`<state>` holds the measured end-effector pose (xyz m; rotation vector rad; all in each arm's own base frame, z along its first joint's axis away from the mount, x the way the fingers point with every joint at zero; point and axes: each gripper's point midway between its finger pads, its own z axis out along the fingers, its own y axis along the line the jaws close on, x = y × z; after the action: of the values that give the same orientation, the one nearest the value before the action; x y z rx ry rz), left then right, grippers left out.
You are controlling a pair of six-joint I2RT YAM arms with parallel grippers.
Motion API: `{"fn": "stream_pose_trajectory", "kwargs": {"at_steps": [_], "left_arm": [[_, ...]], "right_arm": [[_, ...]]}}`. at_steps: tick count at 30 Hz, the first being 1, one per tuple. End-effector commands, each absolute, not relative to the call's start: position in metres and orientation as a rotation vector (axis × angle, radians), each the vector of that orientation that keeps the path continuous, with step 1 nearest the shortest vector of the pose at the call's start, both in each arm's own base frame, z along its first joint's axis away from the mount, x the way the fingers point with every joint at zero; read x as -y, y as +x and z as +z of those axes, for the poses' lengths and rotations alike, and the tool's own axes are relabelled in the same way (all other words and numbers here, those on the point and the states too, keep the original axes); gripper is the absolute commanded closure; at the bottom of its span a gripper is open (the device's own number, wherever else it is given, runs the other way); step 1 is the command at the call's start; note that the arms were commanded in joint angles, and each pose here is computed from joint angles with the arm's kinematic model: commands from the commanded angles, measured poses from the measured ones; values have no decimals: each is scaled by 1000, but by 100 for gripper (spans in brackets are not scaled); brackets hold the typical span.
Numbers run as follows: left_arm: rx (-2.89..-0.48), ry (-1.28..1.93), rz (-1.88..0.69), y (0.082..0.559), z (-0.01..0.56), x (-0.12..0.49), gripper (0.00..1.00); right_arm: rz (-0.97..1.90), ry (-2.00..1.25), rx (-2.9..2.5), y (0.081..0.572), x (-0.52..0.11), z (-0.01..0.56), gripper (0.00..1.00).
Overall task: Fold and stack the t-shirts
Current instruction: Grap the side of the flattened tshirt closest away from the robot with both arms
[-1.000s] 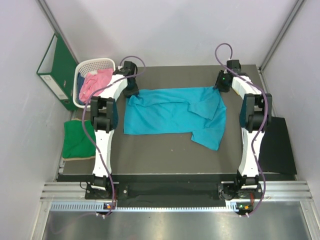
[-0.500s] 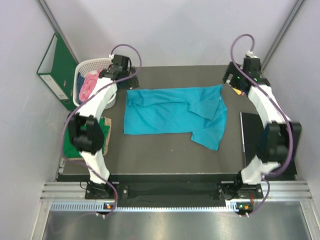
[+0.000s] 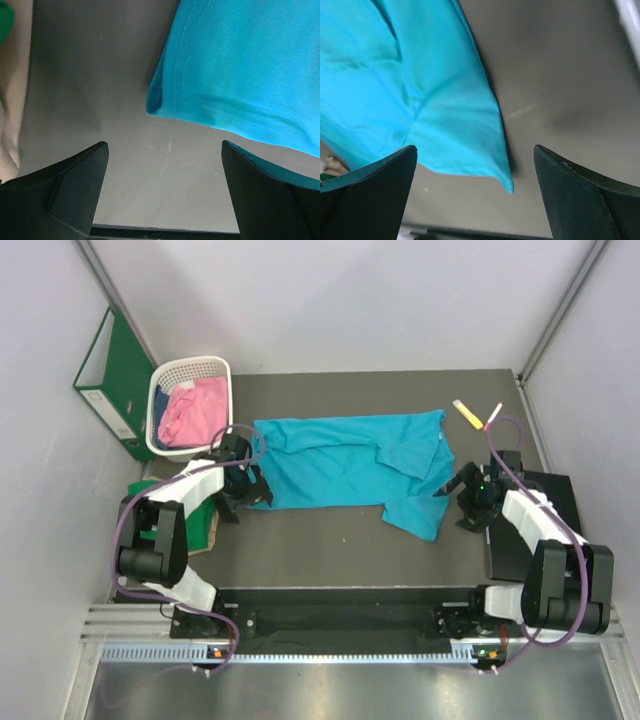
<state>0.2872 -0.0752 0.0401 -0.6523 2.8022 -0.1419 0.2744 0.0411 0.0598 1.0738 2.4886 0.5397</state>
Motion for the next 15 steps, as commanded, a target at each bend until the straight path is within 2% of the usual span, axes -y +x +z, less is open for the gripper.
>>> {"fn": "stream_pose_trajectory", "kwargs": {"at_steps": [1, 8, 10, 12, 15], "left_arm": [[-2623, -772, -353, 314, 70, 88, 1], [-2641, -883, -404, 321, 57, 87, 1], [-2639, -888, -410, 326, 54, 88, 1], [-2647, -898, -396, 329, 50, 87, 1], [-2654, -903, -395, 334, 47, 87, 1]], "right_arm": [[742, 1176, -2428, 269, -59, 76, 1], [869, 1391, -2513, 225, -81, 36, 5], [896, 1445, -2521, 218, -85, 29, 12], [903, 1507, -2541, 206, -89, 18, 12], [915, 1537, -2539, 203, -91, 11, 25]]}}
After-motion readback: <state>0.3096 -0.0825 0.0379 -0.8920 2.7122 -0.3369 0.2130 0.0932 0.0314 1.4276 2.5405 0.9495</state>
